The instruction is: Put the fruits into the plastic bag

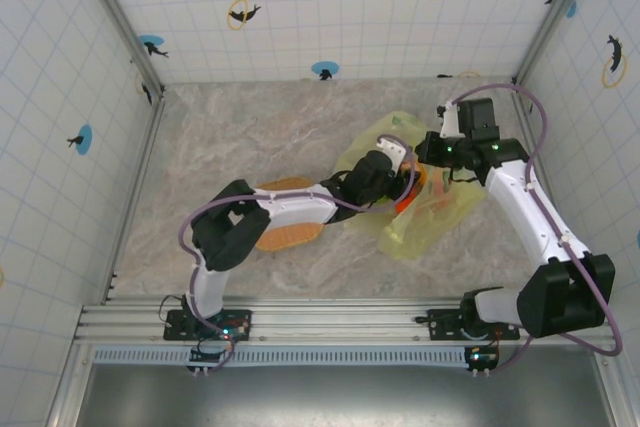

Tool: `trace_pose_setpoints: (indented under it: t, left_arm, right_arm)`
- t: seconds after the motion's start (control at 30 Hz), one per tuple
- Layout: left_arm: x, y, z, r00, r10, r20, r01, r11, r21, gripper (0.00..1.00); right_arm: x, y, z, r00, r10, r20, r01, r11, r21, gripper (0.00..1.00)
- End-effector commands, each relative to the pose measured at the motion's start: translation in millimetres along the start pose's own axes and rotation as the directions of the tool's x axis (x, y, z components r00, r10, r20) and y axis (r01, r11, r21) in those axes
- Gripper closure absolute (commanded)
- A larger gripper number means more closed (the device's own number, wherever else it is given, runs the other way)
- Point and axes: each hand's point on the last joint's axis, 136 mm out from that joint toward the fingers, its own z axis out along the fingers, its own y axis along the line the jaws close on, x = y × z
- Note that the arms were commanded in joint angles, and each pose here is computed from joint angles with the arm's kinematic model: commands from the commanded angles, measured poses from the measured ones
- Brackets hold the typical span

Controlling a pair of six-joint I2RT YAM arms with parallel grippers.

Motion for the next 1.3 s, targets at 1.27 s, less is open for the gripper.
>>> trace_pose_setpoints:
  t: [1.27]
  left_arm:
    - [-2.9, -9.6, -110.5, 0.997, -0.016, -0.08, 0.028, 0.989, 0.145, 0.23]
  right_arm:
    - [3.7, -13.7, 6.8, 1.0, 0.006, -0.012, -0.005, 1.0, 0.013, 1.0]
